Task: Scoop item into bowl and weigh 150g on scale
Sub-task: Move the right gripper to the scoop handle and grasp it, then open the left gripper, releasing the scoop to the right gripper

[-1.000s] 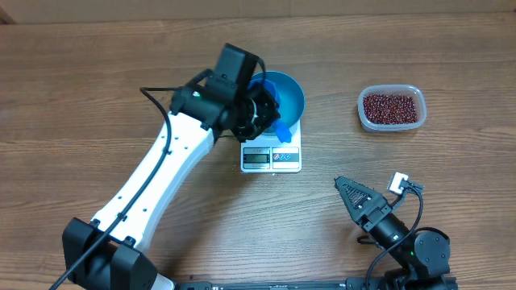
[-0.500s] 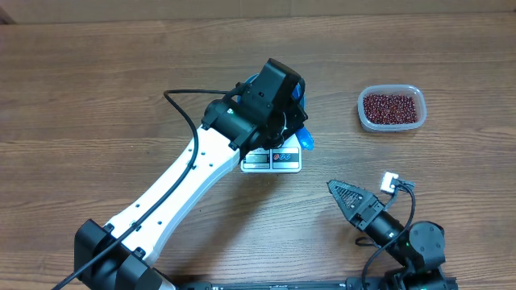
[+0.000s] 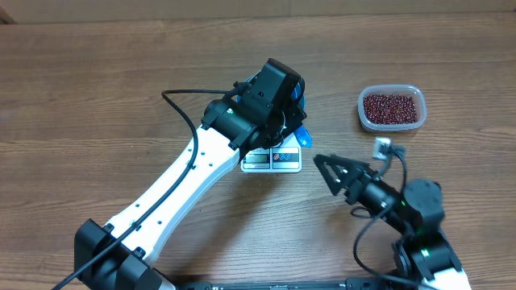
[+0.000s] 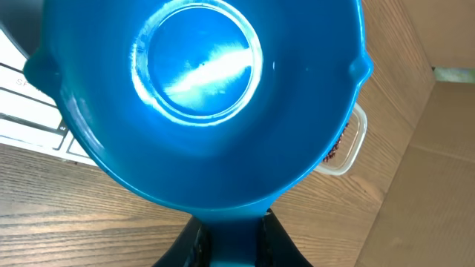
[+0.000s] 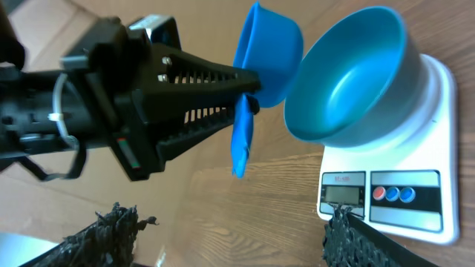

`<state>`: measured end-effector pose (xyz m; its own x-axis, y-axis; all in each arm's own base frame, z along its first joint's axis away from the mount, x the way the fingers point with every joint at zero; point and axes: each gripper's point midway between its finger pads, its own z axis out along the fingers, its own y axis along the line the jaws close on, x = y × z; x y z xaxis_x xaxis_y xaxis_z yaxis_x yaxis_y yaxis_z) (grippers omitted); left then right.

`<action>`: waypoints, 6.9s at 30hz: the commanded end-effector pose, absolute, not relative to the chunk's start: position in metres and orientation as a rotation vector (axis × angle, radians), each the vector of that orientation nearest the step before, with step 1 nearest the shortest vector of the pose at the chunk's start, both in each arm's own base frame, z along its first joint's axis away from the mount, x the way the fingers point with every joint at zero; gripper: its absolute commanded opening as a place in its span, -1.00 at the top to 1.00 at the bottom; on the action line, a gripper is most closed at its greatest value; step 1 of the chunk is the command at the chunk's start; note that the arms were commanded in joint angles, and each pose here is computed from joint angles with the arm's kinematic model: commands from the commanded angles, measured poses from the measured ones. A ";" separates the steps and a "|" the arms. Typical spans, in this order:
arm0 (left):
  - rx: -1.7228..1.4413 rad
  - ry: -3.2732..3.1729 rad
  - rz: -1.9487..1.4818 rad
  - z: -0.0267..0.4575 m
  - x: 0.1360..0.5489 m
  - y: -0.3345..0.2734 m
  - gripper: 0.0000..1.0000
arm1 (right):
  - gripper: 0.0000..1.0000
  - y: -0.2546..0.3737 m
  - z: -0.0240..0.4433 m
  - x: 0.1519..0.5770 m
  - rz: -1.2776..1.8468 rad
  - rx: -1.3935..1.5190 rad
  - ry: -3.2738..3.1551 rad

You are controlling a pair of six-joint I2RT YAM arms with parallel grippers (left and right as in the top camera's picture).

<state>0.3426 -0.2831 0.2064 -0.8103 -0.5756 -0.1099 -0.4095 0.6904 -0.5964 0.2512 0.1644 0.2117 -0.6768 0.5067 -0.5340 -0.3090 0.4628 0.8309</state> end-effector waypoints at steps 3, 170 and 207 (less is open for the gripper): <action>-0.835 2.576 -0.845 0.217 0.346 -0.283 0.91 | -0.54 0.182 0.217 0.273 1.290 0.083 1.897; -0.682 2.661 -1.200 0.237 0.364 -0.255 0.92 | -0.53 0.226 0.277 0.277 0.320 -0.783 1.571; -0.634 2.630 -1.062 0.229 0.378 -0.231 0.91 | -0.27 0.262 0.249 0.309 0.610 -0.539 1.694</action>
<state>0.3662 -0.2362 0.2188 -0.8726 -0.4846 0.0609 -0.3857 0.6074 -0.6945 0.3110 0.2628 0.2237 0.0077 -0.3285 -0.9445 -0.6850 0.6864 -0.2443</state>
